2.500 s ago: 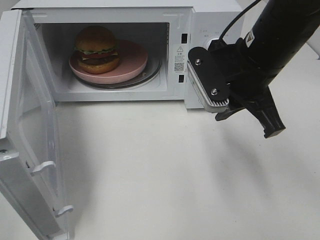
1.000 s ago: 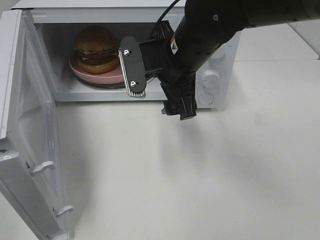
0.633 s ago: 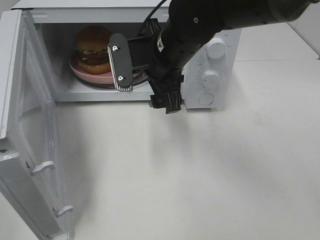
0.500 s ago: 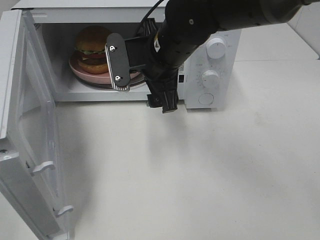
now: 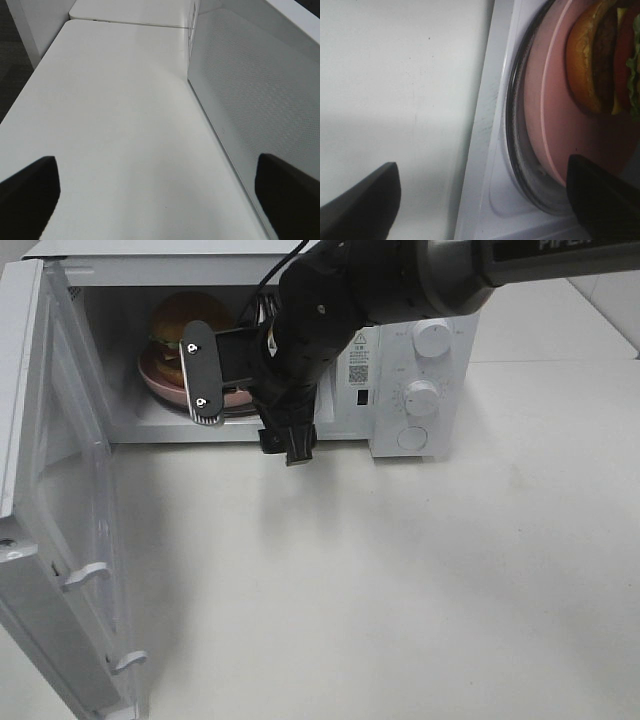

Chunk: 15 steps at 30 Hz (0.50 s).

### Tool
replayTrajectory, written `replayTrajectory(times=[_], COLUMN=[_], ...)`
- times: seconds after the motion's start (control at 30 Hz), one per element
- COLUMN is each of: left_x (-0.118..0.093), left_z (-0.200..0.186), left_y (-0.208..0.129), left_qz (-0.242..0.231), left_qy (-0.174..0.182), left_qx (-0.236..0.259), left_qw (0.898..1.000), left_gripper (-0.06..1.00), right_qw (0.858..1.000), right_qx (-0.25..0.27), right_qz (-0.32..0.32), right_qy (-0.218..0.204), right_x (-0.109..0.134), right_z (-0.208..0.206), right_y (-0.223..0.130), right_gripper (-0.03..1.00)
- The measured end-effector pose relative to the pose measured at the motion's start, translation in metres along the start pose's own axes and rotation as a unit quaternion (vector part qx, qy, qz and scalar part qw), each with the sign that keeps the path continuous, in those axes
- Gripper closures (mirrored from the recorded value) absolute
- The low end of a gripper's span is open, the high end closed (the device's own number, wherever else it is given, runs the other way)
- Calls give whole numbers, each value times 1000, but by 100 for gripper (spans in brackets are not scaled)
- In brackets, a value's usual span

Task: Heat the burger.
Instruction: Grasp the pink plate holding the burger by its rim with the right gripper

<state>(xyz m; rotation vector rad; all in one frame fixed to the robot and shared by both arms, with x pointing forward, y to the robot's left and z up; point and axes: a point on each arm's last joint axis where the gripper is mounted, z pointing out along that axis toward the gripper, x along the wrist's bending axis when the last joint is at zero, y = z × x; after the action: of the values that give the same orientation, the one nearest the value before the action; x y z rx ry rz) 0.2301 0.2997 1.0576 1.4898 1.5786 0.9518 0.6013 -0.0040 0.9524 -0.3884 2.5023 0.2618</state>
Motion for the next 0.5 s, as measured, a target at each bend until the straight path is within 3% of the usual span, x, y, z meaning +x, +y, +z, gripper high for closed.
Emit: replayTrajectory(times=[0.5], left_x=[0], left_z=[0], left_y=[0], left_qz=[0], left_qy=[0], left_qx=[0], left_qw=[1000], left_gripper=[-3], right_qw=[1000], right_qx=[-1], right_qz=[23], right_qy=[-3], right_x=[-12], right_z=[34], right_y=[14], right_gripper=[14])
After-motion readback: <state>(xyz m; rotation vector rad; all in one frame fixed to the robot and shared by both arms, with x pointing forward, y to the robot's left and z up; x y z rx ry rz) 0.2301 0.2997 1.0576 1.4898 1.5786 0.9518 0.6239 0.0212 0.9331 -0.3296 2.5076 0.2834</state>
